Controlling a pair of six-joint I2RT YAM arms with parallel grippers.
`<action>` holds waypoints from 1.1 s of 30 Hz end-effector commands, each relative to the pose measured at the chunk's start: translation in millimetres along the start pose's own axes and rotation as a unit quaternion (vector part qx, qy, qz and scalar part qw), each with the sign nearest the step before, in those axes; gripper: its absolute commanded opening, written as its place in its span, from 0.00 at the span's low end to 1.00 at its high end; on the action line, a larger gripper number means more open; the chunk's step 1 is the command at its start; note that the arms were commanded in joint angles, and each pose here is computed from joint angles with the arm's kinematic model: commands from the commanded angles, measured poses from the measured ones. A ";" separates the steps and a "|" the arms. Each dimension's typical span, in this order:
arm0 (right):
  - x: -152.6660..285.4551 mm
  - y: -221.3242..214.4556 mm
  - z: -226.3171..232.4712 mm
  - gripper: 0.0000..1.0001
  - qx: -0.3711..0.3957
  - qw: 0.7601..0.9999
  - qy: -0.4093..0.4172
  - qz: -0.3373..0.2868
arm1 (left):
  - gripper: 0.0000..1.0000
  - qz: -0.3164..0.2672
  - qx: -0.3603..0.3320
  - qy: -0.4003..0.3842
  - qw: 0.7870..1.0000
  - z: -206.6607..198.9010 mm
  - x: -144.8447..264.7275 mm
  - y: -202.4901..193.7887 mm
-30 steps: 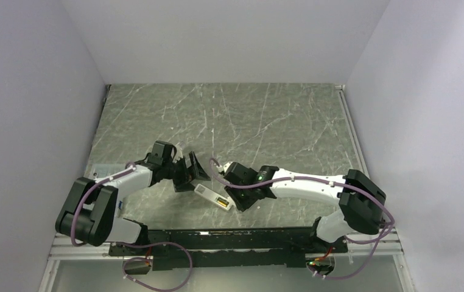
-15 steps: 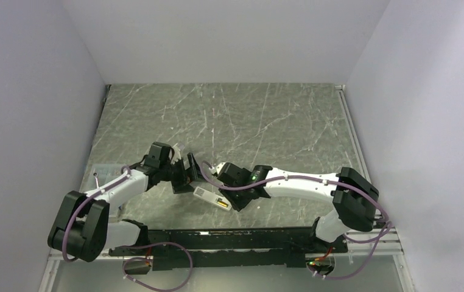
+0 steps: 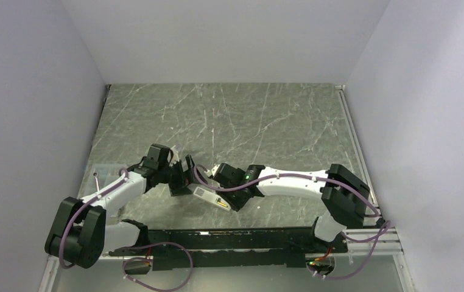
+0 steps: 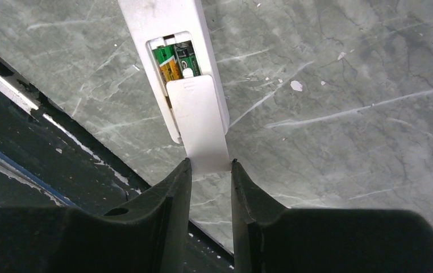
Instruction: Load the batteries into the remote control
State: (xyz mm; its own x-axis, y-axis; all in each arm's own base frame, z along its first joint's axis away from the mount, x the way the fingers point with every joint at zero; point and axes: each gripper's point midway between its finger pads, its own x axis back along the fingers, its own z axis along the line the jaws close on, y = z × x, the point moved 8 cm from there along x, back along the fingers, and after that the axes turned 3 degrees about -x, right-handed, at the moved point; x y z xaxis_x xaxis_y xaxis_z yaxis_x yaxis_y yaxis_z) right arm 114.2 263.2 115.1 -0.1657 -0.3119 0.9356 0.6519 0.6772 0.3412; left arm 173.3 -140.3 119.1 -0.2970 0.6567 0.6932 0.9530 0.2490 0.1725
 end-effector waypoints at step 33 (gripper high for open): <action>-6.3 20.6 10.5 0.25 0.035 0.999 -0.002 -0.004 | 0.98 -0.007 -0.011 0.012 1.000 -0.9 1.6 2.4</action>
State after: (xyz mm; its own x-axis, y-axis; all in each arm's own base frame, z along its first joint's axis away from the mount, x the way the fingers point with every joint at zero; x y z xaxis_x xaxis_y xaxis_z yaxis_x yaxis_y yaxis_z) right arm 117.2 278.3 109.3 -0.1531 -0.2975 0.9424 0.6135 0.7190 0.3267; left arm 170.3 -137.2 116.6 -0.2922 0.6298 0.7197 0.9528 0.2568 0.1621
